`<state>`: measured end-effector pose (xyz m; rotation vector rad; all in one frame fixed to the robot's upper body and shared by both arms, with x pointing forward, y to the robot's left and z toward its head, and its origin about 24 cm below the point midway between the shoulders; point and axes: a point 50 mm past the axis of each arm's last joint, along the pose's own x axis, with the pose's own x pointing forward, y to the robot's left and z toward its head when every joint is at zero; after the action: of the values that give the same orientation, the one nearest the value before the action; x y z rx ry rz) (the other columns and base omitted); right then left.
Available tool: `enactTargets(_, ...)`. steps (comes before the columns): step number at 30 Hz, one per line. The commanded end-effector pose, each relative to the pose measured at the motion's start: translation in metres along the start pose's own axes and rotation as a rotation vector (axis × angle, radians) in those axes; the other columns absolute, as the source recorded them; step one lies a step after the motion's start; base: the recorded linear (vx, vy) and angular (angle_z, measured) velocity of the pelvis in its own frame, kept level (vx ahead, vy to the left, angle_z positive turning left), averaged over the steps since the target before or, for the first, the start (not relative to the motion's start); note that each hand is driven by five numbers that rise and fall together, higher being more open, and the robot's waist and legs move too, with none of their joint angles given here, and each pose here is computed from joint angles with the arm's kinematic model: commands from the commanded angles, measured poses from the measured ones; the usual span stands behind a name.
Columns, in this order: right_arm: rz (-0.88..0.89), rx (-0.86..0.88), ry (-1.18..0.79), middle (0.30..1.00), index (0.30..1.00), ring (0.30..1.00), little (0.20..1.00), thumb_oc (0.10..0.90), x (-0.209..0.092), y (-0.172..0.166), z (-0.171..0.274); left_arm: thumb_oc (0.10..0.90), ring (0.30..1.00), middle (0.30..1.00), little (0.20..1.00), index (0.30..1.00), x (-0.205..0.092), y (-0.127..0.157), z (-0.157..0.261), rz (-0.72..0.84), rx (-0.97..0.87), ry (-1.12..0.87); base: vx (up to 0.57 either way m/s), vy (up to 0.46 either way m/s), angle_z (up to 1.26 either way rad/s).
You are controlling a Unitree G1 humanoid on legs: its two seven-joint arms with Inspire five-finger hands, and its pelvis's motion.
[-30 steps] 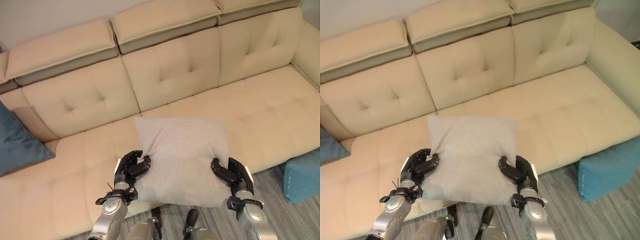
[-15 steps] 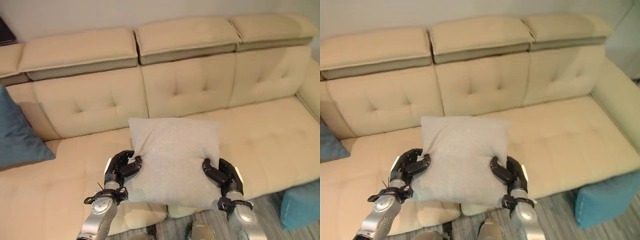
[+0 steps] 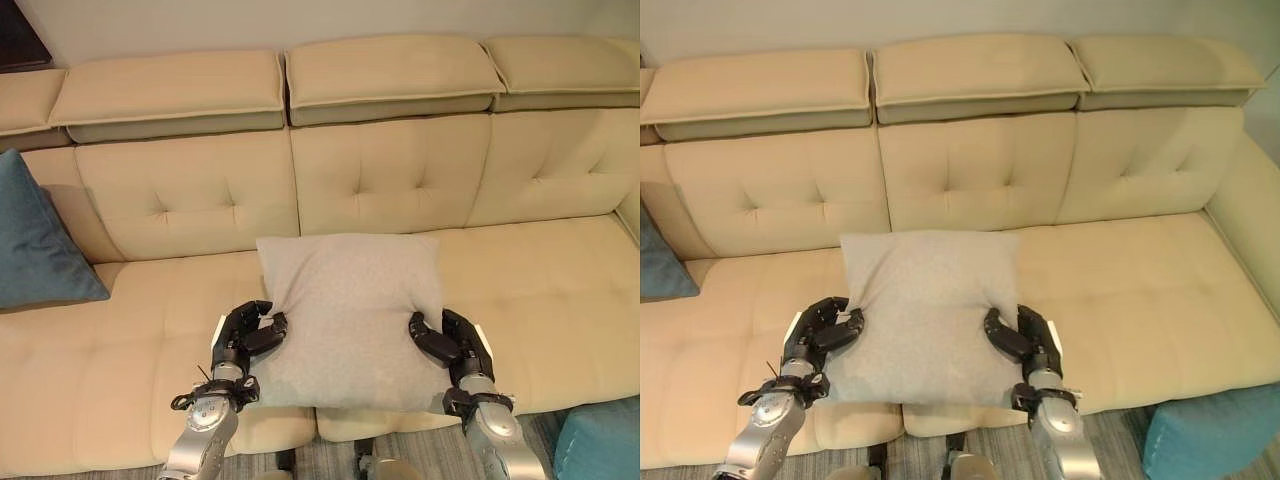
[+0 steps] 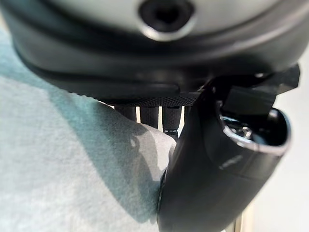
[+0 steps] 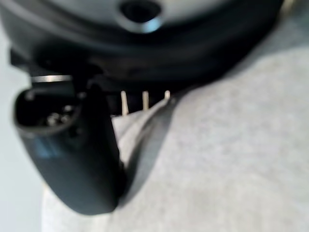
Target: Pick up all the scattered cushions and arrange them neatly on the sofa.
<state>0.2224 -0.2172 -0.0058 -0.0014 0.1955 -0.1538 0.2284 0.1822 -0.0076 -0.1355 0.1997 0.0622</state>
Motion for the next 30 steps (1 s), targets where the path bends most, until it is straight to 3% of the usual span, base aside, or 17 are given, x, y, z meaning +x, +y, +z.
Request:
enactTargets(1,0.076,-0.044,-0.438,0.300,0.300,0.300,0.300,0.400,0.017,0.024,0.089,0.400,0.300,0.300,0.300,0.300,0.014,-0.026,0.080,-0.120,0.024,-0.407,0.02,-0.062,0.02)
enactTargets(11,-0.009,-0.208,-0.814,0.300,0.300,0.300,0.300,0.400,0.044,0.056,0.182,0.400,0.300,0.300,0.300,0.300,0.038,-0.055,0.163,-0.060,0.095,-0.750,-0.04,-0.038,0.09)
enactTargets(16,-0.147,-0.327,-1.069,0.300,0.300,0.300,0.300,0.400,0.049,0.069,0.254,0.400,0.300,0.300,0.300,0.300,0.043,-0.075,0.235,0.010,0.137,-1.015,-0.07,-0.021,0.16)
enactTargets(26,-0.357,-0.423,-1.196,0.300,0.300,0.300,0.300,0.400,0.063,0.090,0.342,0.400,0.300,0.300,0.300,0.300,0.063,-0.107,0.322,0.098,0.248,-1.141,-0.06,-0.007,0.10)
enactTargets(27,-0.401,-0.442,-1.167,0.338,0.338,0.338,0.338,0.425,0.068,0.089,0.357,0.409,0.314,0.314,0.314,0.314,0.070,-0.116,0.335,0.102,0.283,-1.121,-0.05,-0.004,0.14)
enactTargets(28,-0.402,-0.441,-1.171,0.575,0.575,0.575,0.575,0.584,0.068,0.090,0.358,0.585,0.578,0.578,0.578,0.578,0.070,-0.116,0.337,0.102,0.282,-1.125,-0.06,-0.005,0.15)
enactTargets(29,-0.427,-0.455,-1.121,0.900,0.900,0.900,0.900,0.800,0.075,0.087,0.370,0.800,0.900,0.900,0.900,0.900,0.076,-0.120,0.347,0.108,0.320,-1.090,-0.03,-0.006,0.18)
enactTargets(30,-0.428,-0.454,-1.124,0.900,0.900,0.900,0.900,0.800,0.074,0.087,0.371,0.800,0.900,0.900,0.900,0.900,0.076,-0.121,0.348,0.107,0.318,-1.093,-0.04,-0.022,0.26)
